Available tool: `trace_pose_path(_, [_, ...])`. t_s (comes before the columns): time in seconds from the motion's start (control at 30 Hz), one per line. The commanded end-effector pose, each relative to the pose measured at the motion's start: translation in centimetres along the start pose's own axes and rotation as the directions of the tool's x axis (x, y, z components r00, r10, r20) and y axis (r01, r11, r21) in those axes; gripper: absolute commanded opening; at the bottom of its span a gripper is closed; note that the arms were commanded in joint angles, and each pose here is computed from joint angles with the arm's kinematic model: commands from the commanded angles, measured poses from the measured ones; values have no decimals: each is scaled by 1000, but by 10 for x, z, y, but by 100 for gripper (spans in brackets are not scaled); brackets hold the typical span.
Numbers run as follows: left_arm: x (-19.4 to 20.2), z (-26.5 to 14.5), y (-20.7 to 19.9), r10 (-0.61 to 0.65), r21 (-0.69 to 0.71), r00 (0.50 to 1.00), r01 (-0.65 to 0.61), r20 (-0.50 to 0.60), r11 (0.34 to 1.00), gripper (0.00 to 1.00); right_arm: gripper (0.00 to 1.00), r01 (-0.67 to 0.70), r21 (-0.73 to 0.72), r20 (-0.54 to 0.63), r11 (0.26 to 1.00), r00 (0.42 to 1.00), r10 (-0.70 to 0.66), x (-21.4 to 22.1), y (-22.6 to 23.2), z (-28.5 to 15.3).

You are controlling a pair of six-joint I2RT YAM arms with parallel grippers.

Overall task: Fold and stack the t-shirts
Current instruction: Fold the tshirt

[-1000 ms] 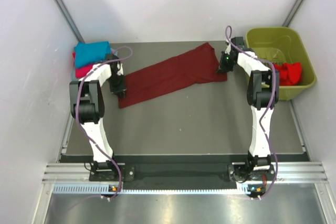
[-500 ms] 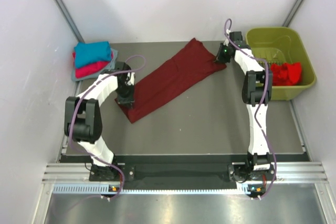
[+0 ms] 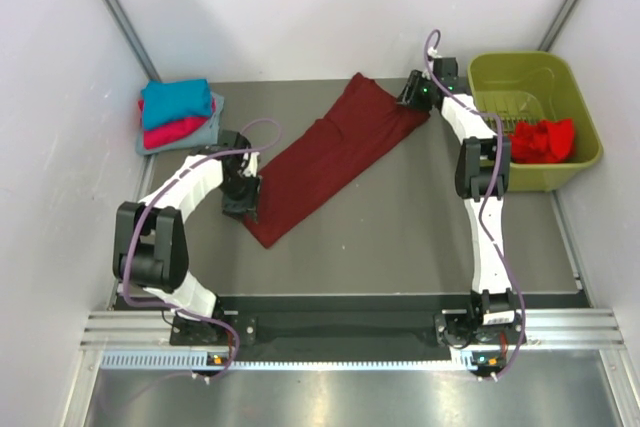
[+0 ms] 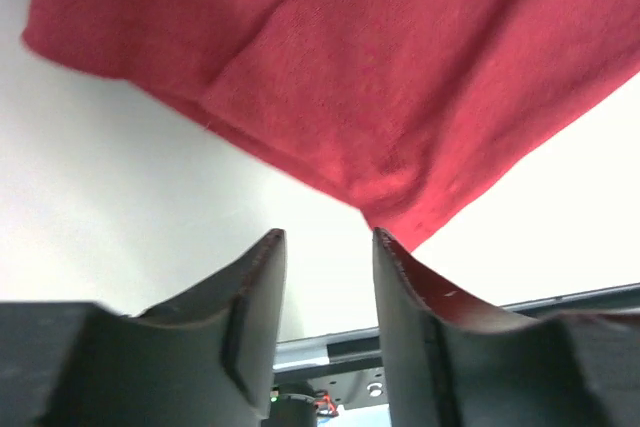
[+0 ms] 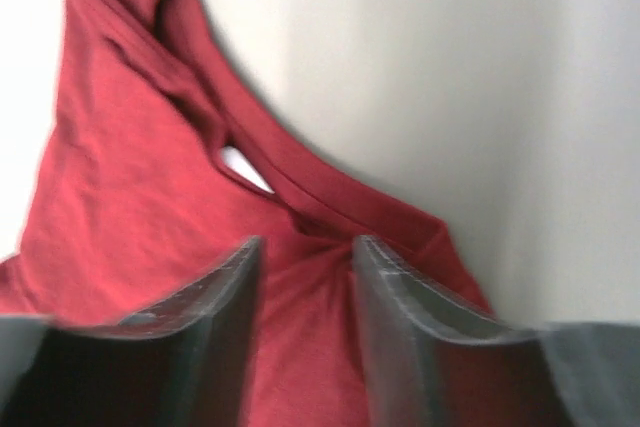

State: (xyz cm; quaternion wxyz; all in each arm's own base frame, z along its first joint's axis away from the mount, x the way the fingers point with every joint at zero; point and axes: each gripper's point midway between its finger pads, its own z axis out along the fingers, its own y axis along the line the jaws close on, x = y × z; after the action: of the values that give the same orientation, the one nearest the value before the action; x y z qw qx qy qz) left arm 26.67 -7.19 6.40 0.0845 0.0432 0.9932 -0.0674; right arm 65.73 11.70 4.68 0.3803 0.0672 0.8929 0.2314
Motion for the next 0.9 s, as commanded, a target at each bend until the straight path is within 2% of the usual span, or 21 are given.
trace_pose_path(0.0, [-4, -20, 3, 26, -26, 999, -25, 40, 999, 46, 51, 83, -33, 160, 996, 984, -77, -56, 21, -20])
trace_pose_path(0.03, [-7, -26, 3, 32, -31, 998, -30, 59, 999, 49, 63, 102, -45, 184, 994, 979, -93, -67, 29, -32])
trace_pose_path(0.13, [-26, -41, 3, 42, -47, 990, -37, 132, 998, 52, 74, 151, -55, 245, 987, 961, -133, -95, 45, -61])
trace_pose_path(0.3, [-71, -54, 15, 63, -127, 965, -32, 253, 991, 53, 77, 159, -59, 282, 986, 950, -136, -114, 67, -106])
trace_pose_path(0.4, [-99, -48, 23, 75, -159, 956, -30, 284, 987, 54, 77, 85, -105, 211, 991, 975, -61, -92, 75, -123])
trace_pose_path(0.5, [-122, -34, 31, 73, -201, 959, -17, 275, 980, 55, 76, -45, -163, 55, 986, 997, 55, -40, 75, -122])
trace_pose_path(0.53, [-121, -18, 36, 60, -209, 973, -12, 224, 978, 55, 76, -81, -155, -2, 985, 997, 82, -17, 70, -119])
trace_pose_path(0.63, [-131, -2, 45, 10, -183, 980, 27, 198, 983, 56, 76, -112, -137, -89, 984, 991, 100, 22, 59, -114])
trace_pose_path(0.87, [-135, 27, 59, -39, -169, 992, 60, 122, 984, 55, 76, -120, -94, -144, 988, 984, 106, 52, 40, -102])
